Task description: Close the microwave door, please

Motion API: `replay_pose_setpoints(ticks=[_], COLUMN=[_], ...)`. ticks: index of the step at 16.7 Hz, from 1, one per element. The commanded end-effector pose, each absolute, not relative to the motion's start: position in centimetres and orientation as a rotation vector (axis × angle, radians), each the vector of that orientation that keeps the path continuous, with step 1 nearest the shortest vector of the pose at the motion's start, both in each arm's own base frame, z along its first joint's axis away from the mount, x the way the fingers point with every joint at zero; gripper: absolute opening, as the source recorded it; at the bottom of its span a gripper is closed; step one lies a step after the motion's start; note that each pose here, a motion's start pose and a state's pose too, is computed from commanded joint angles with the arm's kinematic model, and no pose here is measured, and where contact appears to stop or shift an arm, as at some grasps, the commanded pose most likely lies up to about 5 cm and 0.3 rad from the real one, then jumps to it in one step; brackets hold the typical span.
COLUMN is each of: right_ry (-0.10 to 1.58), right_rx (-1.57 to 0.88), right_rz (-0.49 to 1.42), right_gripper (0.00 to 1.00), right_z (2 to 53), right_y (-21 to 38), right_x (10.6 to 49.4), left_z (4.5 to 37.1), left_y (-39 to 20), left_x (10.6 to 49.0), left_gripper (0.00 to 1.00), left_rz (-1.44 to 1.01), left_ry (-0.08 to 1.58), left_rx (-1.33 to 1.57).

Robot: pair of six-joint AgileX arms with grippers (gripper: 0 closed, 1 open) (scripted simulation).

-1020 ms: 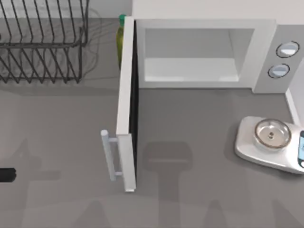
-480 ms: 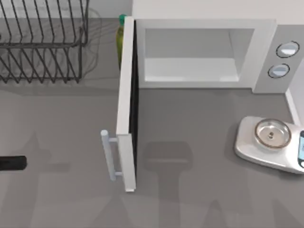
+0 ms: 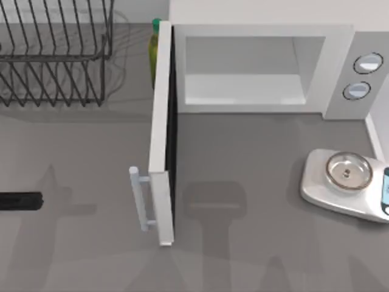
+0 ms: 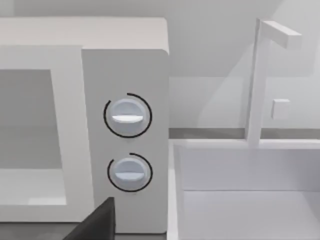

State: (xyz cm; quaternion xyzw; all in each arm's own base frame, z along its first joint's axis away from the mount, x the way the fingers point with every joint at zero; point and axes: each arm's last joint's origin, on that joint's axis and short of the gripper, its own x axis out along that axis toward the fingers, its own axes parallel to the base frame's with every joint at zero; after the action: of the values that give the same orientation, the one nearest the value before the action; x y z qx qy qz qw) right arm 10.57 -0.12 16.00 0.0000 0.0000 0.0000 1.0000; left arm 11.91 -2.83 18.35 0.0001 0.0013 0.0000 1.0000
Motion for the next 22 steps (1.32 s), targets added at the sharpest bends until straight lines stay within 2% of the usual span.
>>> replay_pose_setpoints(ticks=[11, 22], right_ry=[0.000, 0.000], right_rx=[0.000, 0.000], right_rz=[0.000, 0.000], right_gripper=[1.00, 1.00], right_z=[16.0, 16.0], right_y=[-0.1, -0.1], right_x=[10.6, 10.6], left_z=[18.7, 19.5], left_y=[0.0, -1.1], left_x=[10.7, 10.2], left_gripper=[0.00, 0.00], left_rz=[0.000, 0.000], left_ry=[0.003, 0.006], left_rx=[0.000, 0.001])
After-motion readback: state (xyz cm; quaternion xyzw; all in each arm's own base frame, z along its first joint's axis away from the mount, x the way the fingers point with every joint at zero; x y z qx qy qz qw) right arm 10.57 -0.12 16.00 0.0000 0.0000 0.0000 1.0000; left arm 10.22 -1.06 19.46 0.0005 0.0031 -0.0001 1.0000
